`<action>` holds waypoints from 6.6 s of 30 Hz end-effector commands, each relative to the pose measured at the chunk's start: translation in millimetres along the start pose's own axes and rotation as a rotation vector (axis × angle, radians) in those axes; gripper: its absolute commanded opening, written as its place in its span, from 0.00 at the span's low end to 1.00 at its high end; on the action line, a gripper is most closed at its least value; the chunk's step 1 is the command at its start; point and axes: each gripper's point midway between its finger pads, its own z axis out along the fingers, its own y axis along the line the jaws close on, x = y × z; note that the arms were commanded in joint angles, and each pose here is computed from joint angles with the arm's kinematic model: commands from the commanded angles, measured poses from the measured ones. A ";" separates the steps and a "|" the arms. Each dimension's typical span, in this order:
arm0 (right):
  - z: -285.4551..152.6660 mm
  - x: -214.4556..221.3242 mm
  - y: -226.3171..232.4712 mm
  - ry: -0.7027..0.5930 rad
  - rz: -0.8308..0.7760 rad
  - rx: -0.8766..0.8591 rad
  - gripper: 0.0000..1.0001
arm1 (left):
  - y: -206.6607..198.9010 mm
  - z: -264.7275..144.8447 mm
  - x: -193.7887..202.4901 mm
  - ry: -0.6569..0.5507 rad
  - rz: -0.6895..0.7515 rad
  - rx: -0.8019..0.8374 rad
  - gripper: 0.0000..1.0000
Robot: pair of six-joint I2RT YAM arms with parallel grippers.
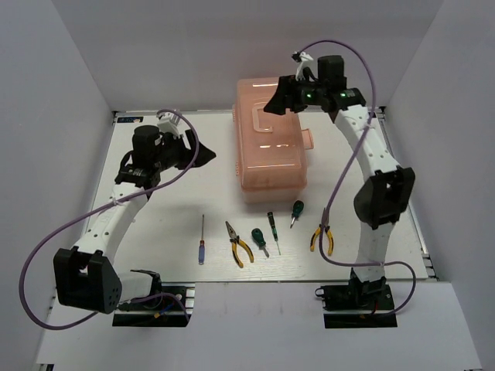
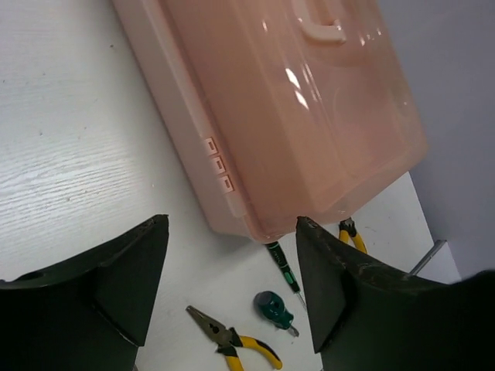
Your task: Sort the tools into containers
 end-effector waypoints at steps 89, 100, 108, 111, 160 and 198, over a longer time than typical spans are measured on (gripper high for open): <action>69.3 -1.4 44.4 -0.035 0.536 -0.083 0.68 | -59.0 178.5 -45.2 0.019 0.165 0.023 0.77; -5.3 -39.0 -15.8 -0.185 0.399 0.127 0.74 | -58.9 198.3 -22.2 0.077 0.134 0.005 0.65; -64.6 12.6 -119.0 -0.119 0.374 0.468 0.74 | -69.8 198.7 -32.5 0.058 0.123 0.009 0.18; -55.0 35.6 -126.0 -0.075 0.408 0.352 0.74 | -84.0 198.9 -49.8 0.033 0.111 0.038 0.00; -75.3 121.9 -266.6 0.059 0.455 0.419 0.00 | 46.5 2.9 -157.5 -0.217 0.012 -0.607 0.00; -179.2 250.4 -100.6 0.484 0.094 0.218 0.70 | -77.8 -92.3 93.5 0.394 0.134 0.032 0.41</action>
